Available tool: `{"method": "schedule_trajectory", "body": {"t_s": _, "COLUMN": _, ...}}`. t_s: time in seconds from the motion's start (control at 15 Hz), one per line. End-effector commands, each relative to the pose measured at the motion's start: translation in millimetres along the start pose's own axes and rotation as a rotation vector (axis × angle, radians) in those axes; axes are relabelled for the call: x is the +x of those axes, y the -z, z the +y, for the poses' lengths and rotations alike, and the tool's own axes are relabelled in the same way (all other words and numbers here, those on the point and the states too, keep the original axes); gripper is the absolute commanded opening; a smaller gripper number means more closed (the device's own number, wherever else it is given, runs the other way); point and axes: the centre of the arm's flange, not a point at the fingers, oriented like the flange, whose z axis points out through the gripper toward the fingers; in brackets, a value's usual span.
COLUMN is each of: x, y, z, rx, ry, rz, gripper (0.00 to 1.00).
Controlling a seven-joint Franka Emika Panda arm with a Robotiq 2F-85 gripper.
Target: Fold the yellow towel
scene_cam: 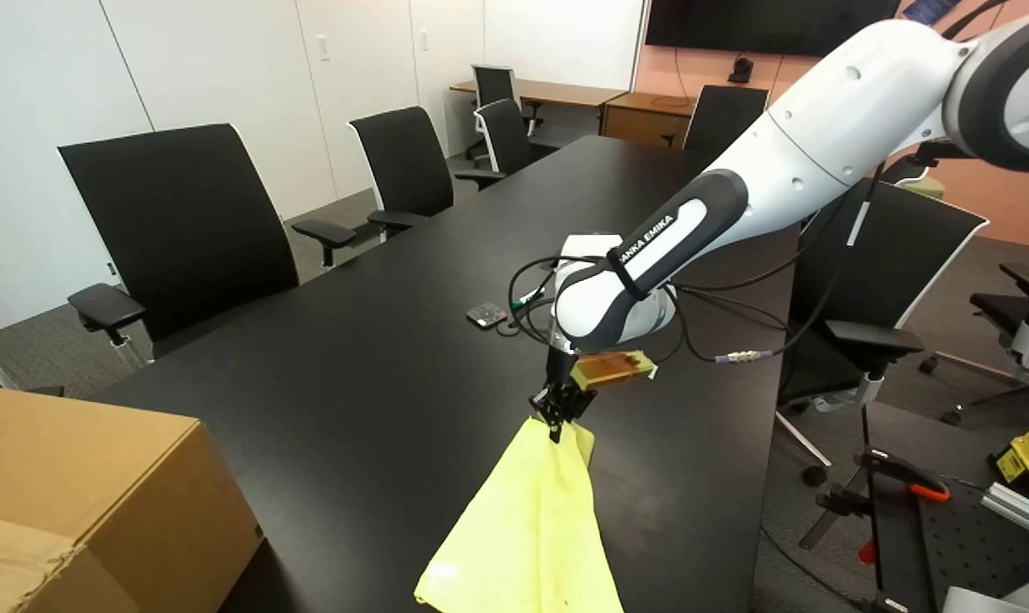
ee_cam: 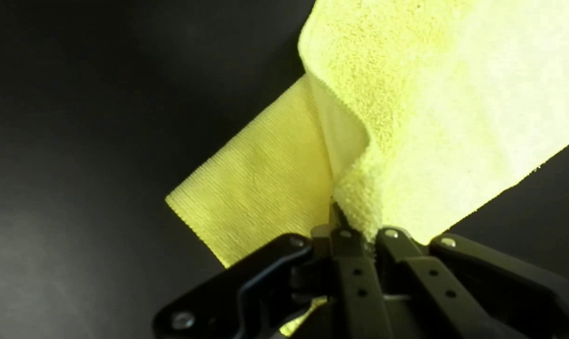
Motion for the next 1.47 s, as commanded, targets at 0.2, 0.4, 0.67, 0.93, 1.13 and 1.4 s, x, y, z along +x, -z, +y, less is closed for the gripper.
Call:
{"method": "schedule_trajectory", "body": {"t_s": 0.2, "x": 52, "y": -1, "z": -41, "rx": 0.048, "ry": -0.044, "rz": 0.027, "gripper": 0.36}}
{"method": "schedule_trajectory", "body": {"t_s": 0.4, "x": 62, "y": 26, "z": -48, "rx": 0.054, "ry": -0.058, "rz": 0.063, "gripper": 0.58}}
{"method": "schedule_trajectory", "body": {"t_s": 0.67, "x": 47, "y": 49, "z": -40, "rx": 0.046, "ry": -0.066, "rz": 0.065, "gripper": 0.87}}
{"method": "schedule_trajectory", "body": {"t_s": 0.93, "x": -14, "y": 32, "z": -34, "rx": -0.001, "ry": -0.031, "rz": -0.078, "gripper": 1.00}}
{"method": "schedule_trajectory", "body": {"t_s": 1.13, "x": -66, "y": 16, "z": -42, "rx": -0.040, "ry": 0.009, "rz": -0.170, "gripper": 1.00}}
{"method": "schedule_trajectory", "body": {"t_s": 1.4, "x": -126, "y": -12, "z": -69, "rx": -0.091, "ry": 0.074, "rz": -0.231, "gripper": 1.00}}
